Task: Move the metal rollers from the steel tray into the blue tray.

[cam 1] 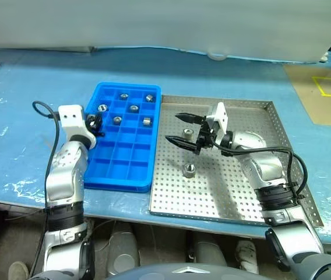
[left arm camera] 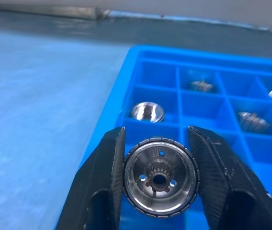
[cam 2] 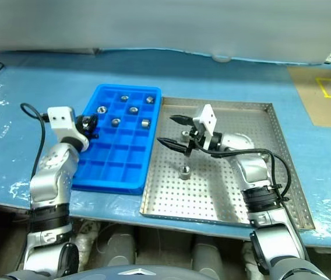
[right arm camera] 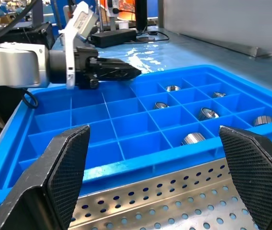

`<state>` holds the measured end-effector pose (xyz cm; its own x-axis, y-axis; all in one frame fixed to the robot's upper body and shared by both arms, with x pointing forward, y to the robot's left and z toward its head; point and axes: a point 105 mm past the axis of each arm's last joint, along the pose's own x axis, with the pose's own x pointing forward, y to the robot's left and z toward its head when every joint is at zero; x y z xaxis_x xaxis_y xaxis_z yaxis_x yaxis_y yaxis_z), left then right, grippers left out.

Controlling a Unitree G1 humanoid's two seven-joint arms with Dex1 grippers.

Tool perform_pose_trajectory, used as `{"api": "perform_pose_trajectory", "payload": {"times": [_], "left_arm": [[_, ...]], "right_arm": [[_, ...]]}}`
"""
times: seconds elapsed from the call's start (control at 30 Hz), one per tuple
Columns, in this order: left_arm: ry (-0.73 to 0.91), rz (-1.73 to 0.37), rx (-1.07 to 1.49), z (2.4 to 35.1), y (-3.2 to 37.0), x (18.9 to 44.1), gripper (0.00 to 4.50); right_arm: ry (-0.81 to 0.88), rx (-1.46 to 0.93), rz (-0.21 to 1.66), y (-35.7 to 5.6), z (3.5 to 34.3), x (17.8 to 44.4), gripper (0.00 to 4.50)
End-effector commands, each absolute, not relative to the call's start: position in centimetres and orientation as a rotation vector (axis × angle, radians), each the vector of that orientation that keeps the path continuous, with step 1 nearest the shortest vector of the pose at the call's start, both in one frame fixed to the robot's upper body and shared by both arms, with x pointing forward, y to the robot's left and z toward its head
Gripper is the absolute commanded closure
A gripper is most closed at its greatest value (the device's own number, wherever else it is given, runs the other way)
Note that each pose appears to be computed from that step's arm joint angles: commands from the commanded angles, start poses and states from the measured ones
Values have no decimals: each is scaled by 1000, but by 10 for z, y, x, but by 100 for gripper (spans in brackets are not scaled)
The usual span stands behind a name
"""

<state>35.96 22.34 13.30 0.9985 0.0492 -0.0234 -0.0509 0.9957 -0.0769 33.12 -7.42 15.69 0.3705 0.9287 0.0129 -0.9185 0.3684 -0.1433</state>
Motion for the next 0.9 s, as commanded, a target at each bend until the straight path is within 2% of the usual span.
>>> {"api": "perform_pose_trajectory", "payload": {"times": [0.03, 0.17, 0.3, 0.4, 0.5, 0.57, 0.73, 0.9], "left_arm": [[-7, 55, -65, 144, 227, 352, 282], [58, 72, -62, 131, 230, 348, 282], [81, 43, -80, 127, 225, 352, 147], [7, -109, -159, 149, 198, 361, 54], [-96, -338, -169, 181, 165, 372, 54], [-110, -442, -148, 189, 152, 377, 54], [-38, -884, -56, 186, 86, 382, 54], [42, -1062, 7, 173, 44, 393, 54]], "right_arm": [[-157, -131, 1197, -71, 168, 330, 0], [-154, -126, 1179, -73, 165, 330, 0], [-161, -145, 1146, -76, 164, 332, 0], [-168, -126, 1126, -82, 169, 333, 0], [-164, -142, 1080, -97, 171, 333, 0], [-159, -160, 1039, -110, 172, 333, 0], [-144, -208, 884, -154, 177, 323, 0], [-143, -221, 771, -175, 180, 309, 0]]}}
